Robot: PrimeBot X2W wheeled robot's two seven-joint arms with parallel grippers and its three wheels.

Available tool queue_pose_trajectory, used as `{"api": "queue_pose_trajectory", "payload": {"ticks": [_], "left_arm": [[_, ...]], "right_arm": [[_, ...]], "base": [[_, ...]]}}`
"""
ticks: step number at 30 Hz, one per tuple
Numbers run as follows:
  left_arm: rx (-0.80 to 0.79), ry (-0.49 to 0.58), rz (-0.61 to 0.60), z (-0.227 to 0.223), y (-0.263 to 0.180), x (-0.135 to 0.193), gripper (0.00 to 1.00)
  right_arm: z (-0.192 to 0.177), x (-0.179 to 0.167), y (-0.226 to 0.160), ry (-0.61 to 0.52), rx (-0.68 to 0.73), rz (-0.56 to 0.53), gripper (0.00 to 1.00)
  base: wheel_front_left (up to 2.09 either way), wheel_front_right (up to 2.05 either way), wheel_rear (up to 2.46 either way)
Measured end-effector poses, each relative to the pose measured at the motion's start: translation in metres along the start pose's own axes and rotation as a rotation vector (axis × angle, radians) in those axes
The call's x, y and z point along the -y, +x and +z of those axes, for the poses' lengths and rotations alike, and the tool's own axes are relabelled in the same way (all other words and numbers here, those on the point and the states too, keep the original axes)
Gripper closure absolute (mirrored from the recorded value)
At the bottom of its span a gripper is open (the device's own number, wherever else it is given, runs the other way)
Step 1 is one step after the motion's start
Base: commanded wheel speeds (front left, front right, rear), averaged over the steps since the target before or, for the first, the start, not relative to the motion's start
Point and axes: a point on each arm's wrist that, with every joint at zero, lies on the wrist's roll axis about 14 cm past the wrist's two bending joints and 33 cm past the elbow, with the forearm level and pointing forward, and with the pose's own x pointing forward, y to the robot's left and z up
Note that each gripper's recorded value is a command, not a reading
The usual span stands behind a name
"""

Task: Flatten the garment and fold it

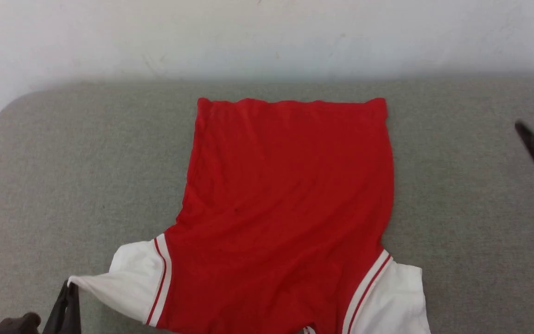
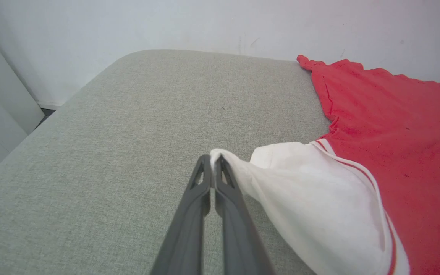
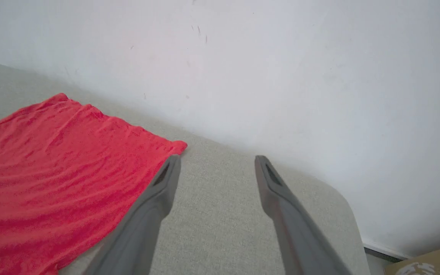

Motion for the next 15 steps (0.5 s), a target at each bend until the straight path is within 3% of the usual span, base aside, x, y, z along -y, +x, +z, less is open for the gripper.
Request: {"api": "queue_pose_trajectory", "payload": {"ticks": [3, 7, 15], "left_arm": [[0.016, -0.001, -0.011, 0.005, 0.006, 0.008, 1.0], [0.034, 0.003, -0.026, 0.01, 0.015, 0.018, 1.0], [0.061, -0.011, -0.037, 0.016, 0.038, 0.036, 1.0]], "right_arm": [[0.013, -0.002, 0.035, -0.012, -0.048, 0.018, 0.0], [0.004, -0.018, 0.08, -0.037, -0.222, 0.075, 0.0], [-0.054, -0.037, 0.133, -0.086, -0.694, 0.158, 0.0]], "base": [[0.0, 0.0, 0.0], [0.0, 0.0, 0.0], [0.0, 0.0, 0.0]]}}
